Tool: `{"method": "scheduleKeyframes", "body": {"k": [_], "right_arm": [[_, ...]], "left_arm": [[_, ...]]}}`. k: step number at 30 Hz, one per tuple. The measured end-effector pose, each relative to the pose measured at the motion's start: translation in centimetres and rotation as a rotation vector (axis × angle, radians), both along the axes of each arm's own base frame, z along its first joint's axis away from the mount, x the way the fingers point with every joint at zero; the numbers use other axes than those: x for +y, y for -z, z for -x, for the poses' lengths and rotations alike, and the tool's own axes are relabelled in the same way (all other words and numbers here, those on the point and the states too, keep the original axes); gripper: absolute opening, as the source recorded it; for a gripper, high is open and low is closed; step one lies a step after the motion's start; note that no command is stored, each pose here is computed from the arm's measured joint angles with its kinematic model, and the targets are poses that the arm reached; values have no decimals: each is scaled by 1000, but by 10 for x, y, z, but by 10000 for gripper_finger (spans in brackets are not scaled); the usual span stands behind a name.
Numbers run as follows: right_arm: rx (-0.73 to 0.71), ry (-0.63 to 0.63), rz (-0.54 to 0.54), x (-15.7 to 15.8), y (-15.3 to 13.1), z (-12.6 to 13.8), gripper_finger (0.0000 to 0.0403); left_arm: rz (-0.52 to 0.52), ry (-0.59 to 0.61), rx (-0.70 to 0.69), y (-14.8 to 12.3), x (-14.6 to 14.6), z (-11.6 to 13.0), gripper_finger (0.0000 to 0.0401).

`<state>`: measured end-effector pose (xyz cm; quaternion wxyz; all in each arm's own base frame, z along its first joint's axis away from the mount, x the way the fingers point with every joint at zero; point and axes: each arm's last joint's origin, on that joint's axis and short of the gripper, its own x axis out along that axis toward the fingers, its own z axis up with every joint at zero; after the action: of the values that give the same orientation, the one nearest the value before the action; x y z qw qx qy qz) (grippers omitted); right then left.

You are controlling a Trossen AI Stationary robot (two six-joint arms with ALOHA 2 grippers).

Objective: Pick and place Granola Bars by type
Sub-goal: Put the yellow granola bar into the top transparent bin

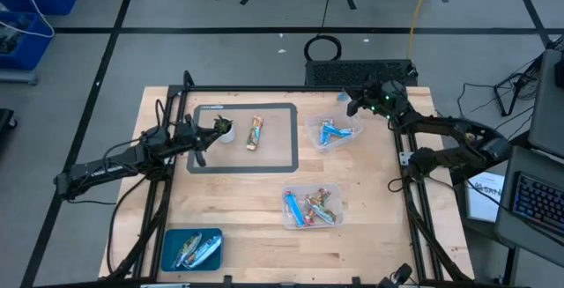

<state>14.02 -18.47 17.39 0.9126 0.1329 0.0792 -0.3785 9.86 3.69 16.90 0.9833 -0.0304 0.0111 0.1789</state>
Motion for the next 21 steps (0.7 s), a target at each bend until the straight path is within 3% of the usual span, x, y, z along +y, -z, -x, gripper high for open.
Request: {"method": "scheduleKeyframes", "body": {"k": [9,21], "right_arm": [[-75,-140,44,21,-21,-9,0],[-85,-306,52,52,-29,-29,0]], "left_arm": [[0,0,0,0,0,0,77],[0,0,-1,0,0,0,77]]}}
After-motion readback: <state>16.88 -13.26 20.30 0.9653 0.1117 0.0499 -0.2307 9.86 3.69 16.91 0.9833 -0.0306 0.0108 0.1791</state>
